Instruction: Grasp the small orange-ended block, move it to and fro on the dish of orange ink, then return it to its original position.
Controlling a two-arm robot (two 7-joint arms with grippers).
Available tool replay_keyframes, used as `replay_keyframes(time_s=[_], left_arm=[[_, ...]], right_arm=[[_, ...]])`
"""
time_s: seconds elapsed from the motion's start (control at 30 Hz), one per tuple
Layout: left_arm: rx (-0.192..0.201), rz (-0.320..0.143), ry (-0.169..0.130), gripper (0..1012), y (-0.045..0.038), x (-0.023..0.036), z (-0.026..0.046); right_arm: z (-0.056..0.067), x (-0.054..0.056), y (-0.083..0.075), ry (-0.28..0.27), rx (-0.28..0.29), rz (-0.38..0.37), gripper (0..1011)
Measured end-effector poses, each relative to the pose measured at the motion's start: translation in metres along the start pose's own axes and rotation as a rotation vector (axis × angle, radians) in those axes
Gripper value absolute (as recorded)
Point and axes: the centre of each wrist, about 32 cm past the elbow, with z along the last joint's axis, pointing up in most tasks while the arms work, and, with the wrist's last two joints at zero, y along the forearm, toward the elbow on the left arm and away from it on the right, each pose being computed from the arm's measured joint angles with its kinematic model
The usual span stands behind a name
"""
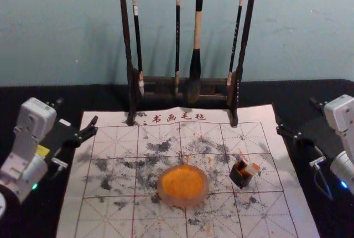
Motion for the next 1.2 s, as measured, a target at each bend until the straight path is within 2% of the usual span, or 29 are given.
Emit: replay_keyframes(time_s=[1.2], left_arm=[[0.000,0.000,0.000,1001,0.0000,0.0000,0.0000]], right_arm=[[0.0000,0.0000,0.0000,0.000,0.000,0.000,1000]])
